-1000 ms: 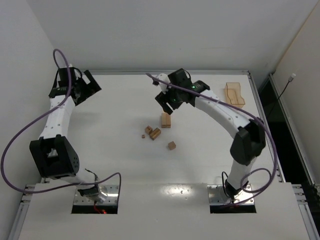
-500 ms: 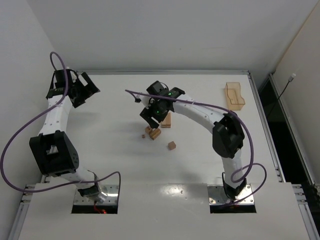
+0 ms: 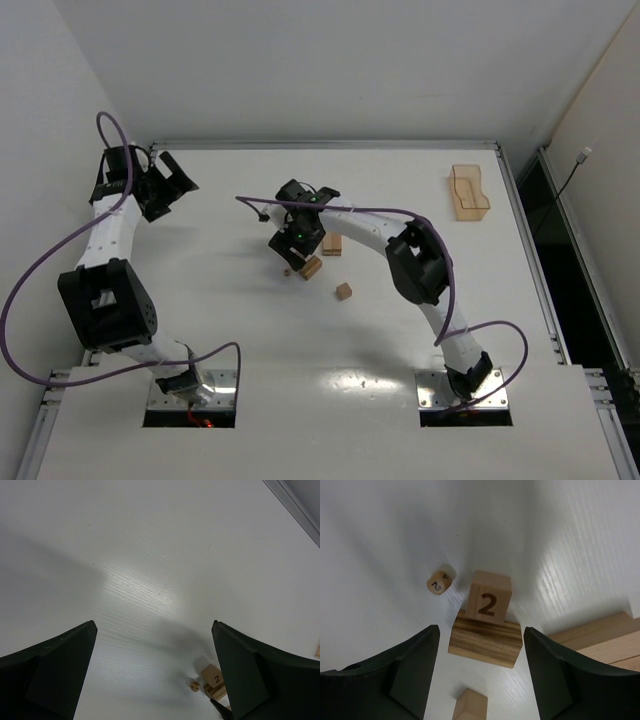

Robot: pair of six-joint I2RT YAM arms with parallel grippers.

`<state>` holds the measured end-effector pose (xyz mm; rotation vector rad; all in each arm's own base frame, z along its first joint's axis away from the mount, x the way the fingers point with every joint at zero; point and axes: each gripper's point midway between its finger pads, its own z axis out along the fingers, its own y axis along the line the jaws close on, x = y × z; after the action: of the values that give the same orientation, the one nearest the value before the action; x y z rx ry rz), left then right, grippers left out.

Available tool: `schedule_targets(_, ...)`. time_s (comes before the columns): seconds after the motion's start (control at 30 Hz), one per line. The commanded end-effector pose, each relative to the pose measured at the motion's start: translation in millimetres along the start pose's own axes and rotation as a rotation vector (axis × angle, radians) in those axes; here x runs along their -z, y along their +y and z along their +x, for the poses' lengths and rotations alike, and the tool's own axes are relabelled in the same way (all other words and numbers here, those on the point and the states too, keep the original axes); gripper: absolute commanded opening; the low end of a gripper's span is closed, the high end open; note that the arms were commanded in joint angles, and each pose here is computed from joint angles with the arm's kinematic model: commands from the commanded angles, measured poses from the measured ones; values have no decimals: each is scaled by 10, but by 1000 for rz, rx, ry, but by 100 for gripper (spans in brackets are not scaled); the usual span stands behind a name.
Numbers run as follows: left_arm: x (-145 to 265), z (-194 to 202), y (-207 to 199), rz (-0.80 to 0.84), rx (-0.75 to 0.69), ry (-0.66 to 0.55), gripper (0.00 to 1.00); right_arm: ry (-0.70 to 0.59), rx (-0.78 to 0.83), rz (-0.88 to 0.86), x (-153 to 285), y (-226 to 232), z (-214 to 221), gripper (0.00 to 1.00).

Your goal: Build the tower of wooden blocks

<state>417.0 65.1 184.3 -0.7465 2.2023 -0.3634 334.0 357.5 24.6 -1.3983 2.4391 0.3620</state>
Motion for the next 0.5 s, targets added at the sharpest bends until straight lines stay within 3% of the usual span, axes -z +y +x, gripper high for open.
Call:
schedule_targets(0.0,-17,-59,-22,37,6,-15,100,-97,-9,38,89,-100,-354,64)
schedule_targets(0.47,-105,-44,-28,45,20,9,100,-72,-32,33,-71,-111,-307,62)
